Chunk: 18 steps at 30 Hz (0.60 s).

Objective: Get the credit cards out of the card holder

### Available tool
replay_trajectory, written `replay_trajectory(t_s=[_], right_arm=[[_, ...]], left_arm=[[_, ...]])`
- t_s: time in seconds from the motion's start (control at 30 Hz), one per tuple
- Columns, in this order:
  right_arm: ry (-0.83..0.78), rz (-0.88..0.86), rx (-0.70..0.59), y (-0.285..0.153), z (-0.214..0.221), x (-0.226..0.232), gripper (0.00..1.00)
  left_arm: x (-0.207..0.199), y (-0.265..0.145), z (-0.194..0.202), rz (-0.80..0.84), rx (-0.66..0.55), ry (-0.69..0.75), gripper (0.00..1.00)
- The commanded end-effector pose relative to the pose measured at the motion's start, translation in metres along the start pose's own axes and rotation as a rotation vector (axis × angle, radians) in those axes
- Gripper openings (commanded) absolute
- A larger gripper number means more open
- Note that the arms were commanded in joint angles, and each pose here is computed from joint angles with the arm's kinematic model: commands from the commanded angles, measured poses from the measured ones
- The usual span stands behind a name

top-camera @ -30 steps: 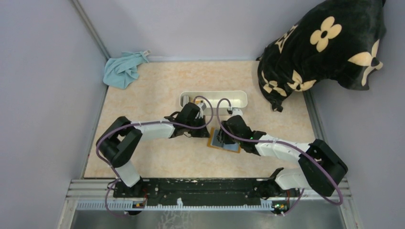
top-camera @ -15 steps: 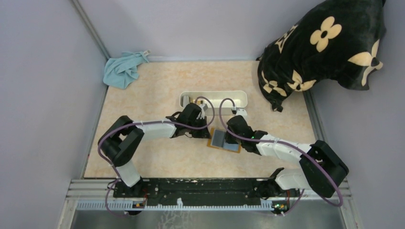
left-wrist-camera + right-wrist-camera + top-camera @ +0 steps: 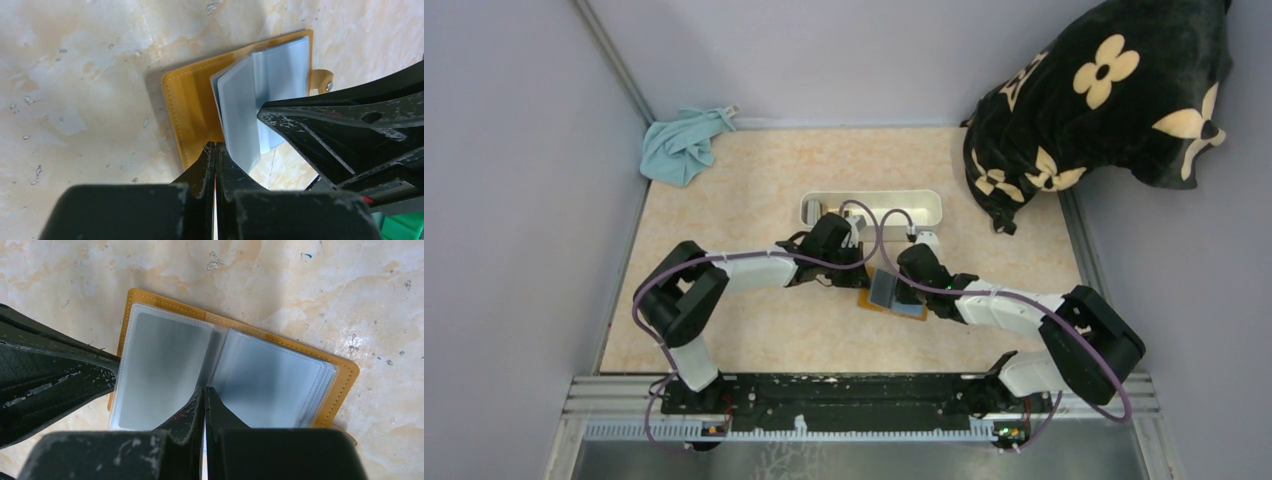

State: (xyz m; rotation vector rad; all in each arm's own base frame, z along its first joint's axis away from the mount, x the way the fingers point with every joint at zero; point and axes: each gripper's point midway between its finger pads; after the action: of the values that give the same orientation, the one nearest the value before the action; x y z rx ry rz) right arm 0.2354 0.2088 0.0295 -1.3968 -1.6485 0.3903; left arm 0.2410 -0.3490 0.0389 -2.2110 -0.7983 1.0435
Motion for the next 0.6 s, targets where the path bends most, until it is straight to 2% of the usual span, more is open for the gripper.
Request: replay_trajectory(t_s=[0.0,0.17,0.2,0.33,0.57], right_arm=[[0.019,-0.048,-0.025,-0.001,-0.006,0.01,0.0],[0.025,-0.087,-0.055,-0.01,-0.016,0.019,0.0],[0.027,-0.098,-0.064,-0.013,-0.018,0.021,0.03],[0.031,-0.128,-0.092,-0.021,-0.027,0.028,0.19],[0.045,-0.166,-0.113,-0.027,-0.037,0.035,0.57]], left_arm=[[-0.02,-0.001,-0.015,0.056,-0.027,0.026,0.0],[-0.027,-0.001,-0.02,0.066,-0.035,0.036,0.0],[-0.028,-0.001,-0.02,0.068,-0.034,0.038,0.0],[-0.031,0.0,-0.02,0.072,-0.033,0.043,0.0],[-0.034,0.002,-0.019,0.075,-0.027,0.049,0.0]])
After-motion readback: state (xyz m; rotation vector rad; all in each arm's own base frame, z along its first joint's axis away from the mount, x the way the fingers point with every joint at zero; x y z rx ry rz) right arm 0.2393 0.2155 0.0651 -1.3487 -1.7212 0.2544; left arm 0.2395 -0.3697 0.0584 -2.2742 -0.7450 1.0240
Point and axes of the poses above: each gripper's point midway between its finger pads, its own y axis out along the fingers, its own x axis along the line the jaws close on, z = x × y, and after that the axes turned 11 degrees about y, right-handed
